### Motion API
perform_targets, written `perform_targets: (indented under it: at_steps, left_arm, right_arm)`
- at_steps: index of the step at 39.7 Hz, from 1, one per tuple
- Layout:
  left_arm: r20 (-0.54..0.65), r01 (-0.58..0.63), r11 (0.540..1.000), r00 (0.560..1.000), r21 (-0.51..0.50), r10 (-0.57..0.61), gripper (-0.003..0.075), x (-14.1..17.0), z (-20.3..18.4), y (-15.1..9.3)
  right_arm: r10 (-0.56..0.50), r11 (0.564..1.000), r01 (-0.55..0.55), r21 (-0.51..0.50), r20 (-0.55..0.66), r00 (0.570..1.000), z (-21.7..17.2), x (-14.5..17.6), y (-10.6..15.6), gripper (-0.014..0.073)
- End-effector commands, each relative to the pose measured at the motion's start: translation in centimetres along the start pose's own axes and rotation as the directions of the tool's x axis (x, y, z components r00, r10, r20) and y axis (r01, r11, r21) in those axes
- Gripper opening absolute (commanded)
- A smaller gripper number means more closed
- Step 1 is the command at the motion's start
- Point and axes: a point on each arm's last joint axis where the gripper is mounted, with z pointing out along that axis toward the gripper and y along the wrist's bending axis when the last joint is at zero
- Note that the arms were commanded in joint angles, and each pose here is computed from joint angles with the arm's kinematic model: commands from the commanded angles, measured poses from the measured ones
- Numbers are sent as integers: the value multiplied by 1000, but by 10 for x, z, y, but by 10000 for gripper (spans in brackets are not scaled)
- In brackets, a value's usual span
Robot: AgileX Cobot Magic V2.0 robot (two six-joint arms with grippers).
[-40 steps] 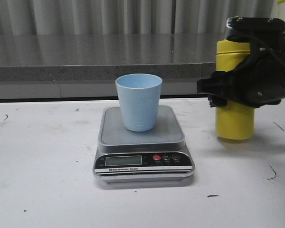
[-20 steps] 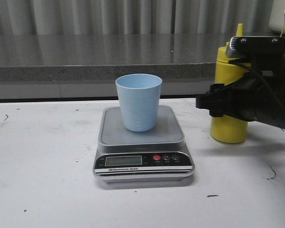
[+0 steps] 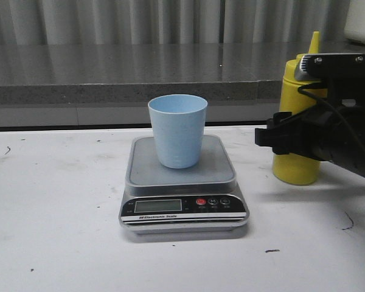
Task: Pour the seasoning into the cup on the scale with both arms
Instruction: 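Lower the yellow bottle onto the table with the right gripper, then open the right gripper and withdraw it from the bottle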
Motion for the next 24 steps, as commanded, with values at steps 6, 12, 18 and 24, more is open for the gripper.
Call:
perform_targets:
  at_steps: [6, 12, 18, 24]
  left_arm:
    - [90, 17, 1000, 996, 16, -19, -20, -14, -2, -2]
    - [90, 17, 1000, 996, 16, -19, -20, -14, -2, -2]
    - [90, 17, 1000, 996, 16, -19, -20, -14, -2, -2]
    - [90, 17, 1000, 996, 16, -19, -20, -14, -2, -2]
  right_arm:
    - [3, 1000, -3, 5, 116, 993, -3, -18, -2, 280]
    - [3, 1000, -3, 5, 120, 993, -3, -18, -2, 524]
    - [1, 1000, -2, 7, 140, 990, -3, -20, -2, 648]
    - [2, 1000, -3, 7, 144, 990, -3, -21, -2, 644]
